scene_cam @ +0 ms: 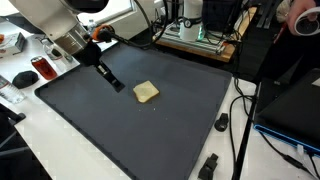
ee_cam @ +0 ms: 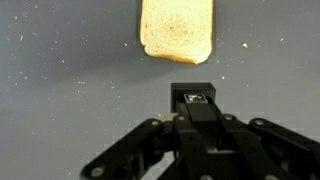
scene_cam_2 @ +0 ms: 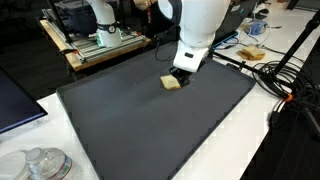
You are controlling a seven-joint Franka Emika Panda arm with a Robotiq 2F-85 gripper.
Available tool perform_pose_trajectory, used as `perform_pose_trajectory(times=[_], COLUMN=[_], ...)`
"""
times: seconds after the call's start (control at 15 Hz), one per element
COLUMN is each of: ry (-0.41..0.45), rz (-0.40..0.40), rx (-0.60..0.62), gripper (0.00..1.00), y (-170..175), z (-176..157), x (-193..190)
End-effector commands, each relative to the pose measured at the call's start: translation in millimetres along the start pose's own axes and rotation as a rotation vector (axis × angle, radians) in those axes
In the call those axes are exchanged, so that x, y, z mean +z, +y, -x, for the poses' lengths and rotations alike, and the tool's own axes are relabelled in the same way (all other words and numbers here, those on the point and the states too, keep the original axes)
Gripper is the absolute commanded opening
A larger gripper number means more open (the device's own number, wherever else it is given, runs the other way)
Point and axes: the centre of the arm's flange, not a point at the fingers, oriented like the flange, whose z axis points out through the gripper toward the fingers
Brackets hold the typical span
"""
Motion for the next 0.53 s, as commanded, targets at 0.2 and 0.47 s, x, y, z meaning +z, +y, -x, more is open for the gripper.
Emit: perform_pose_trajectory(times=[0.2,0.47], ry=[0.001,0.088], rz=[0.128,0.197], rx=[0.049,0.116], gripper=[0.06,0.06], y=[-35.7,-56.4], z=[-26.4,-6.0], x=[16.4,22.3])
